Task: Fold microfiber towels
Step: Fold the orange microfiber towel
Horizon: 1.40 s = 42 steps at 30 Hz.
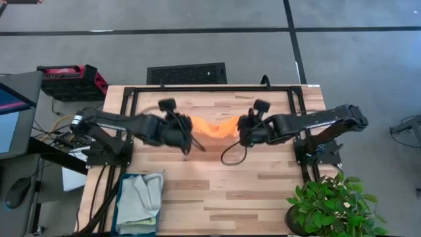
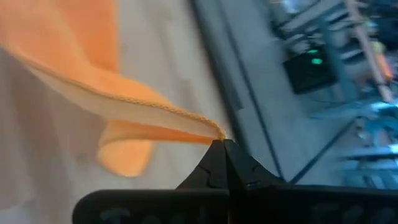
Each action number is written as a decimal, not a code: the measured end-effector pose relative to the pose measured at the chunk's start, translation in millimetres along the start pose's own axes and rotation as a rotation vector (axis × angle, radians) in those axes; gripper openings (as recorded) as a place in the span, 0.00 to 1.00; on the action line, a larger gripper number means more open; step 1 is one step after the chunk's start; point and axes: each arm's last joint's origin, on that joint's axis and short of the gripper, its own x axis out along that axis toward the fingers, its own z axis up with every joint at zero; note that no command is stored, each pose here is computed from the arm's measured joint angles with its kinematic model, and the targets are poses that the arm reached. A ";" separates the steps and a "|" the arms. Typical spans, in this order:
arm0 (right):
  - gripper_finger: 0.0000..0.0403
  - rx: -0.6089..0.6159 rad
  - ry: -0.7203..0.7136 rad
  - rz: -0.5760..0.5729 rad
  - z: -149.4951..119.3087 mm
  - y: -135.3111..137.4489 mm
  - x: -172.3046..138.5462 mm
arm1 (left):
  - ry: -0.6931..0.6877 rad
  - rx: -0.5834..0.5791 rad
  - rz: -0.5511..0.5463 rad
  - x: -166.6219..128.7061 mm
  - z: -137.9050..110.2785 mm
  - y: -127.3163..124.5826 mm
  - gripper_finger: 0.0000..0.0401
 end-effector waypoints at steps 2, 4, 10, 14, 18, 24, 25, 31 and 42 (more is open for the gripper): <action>0.00 0.037 -0.016 -0.048 -1.9 -15.1 -3.5 | 0.000 -0.066 0.018 -0.1 1.1 21.2 0.00; 0.00 0.083 -0.026 -0.100 -4.3 -29.8 -6.1 | 0.014 -0.128 0.038 3.3 -0.5 41.2 0.00; 0.00 0.242 -0.053 -0.271 -9.8 -71.1 -7.6 | 0.153 -0.262 0.049 30.6 -14.7 88.7 0.00; 0.00 0.292 -0.060 -0.330 -11.1 -93.0 -4.4 | 0.198 -0.296 0.139 50.0 -19.8 112.3 0.00; 0.00 0.318 -0.057 -0.356 -12.6 -103.7 -2.2 | 0.151 -0.316 0.161 56.7 -14.4 121.1 0.00; 0.00 0.262 -0.034 -0.231 -18.9 -87.2 -0.6 | 0.152 -0.242 0.012 59.5 -14.8 91.8 0.00; 0.00 0.247 -0.031 -0.209 -20.1 -83.1 0.1 | 0.155 -0.223 -0.002 60.1 -15.5 84.9 0.00; 0.03 0.213 -0.114 0.096 -14.3 -64.2 0.8 | 0.154 -0.157 -0.046 57.7 -17.1 61.6 0.00; 0.27 0.126 -0.463 0.454 23.3 -35.6 21.7 | 0.035 -0.141 -0.198 30.0 -2.2 62.2 0.00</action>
